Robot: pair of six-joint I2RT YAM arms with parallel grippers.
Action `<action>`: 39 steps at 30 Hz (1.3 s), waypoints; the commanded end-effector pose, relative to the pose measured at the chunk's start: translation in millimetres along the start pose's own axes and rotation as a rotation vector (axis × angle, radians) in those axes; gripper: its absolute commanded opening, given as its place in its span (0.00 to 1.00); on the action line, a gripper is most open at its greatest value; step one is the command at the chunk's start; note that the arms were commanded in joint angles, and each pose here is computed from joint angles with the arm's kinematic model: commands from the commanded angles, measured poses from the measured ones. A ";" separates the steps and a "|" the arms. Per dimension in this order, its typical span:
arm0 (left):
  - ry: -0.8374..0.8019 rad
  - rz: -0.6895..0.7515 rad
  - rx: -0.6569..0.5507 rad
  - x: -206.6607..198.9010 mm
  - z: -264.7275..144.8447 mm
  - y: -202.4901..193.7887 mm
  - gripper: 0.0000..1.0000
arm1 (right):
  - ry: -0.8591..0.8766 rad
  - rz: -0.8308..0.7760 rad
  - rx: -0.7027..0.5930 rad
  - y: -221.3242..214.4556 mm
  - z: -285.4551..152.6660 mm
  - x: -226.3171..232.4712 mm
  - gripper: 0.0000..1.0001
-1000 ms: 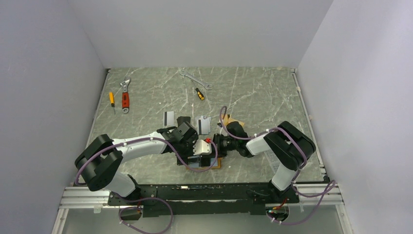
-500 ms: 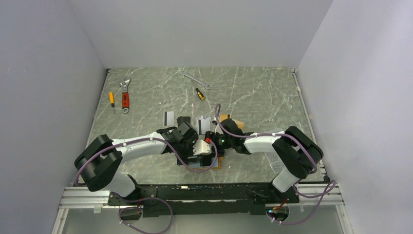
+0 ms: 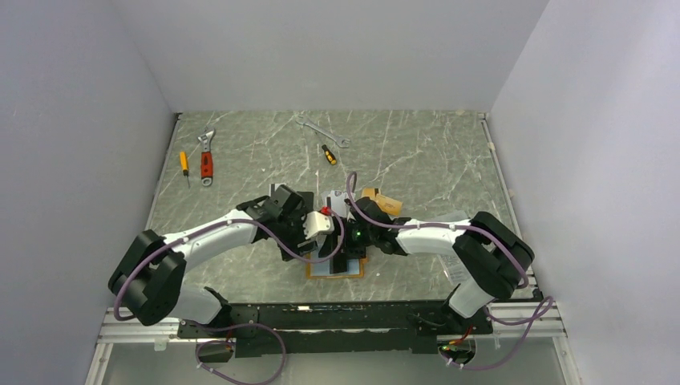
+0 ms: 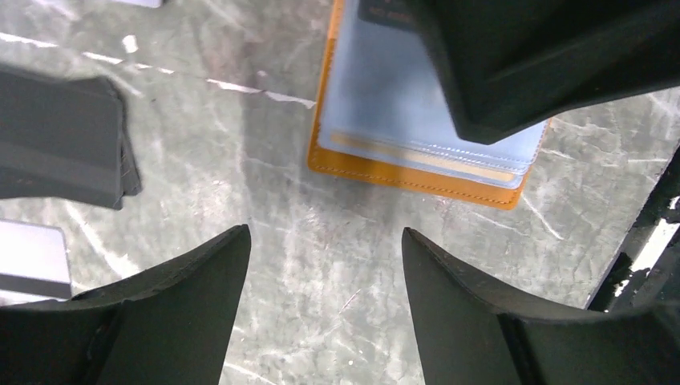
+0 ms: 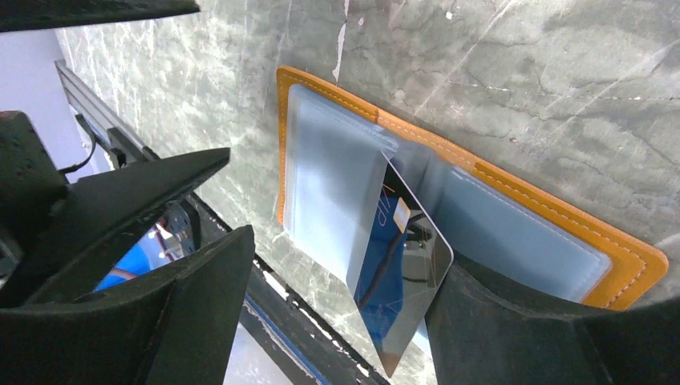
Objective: Put the credit cards into the card holder
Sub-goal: Insert the credit card into the card holder.
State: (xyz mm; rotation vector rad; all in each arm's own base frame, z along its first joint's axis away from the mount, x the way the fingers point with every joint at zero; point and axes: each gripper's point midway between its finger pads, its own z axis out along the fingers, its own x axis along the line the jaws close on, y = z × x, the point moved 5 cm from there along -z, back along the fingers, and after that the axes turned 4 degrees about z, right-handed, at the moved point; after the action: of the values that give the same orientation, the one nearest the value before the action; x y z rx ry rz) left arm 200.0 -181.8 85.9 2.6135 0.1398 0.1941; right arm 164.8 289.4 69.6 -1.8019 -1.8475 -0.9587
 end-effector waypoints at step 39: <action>0.089 0.018 0.039 -3.0 33.0 15.5 0.64 | 0.048 0.081 0.009 -26.5 -29.7 -59.3 0.65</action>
State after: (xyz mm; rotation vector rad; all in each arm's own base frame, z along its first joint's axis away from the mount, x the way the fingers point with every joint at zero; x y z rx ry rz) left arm 212.7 -227.2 76.8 2.5721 0.1244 0.3523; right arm 157.5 252.2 68.0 -1.7158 -1.6684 -1.1260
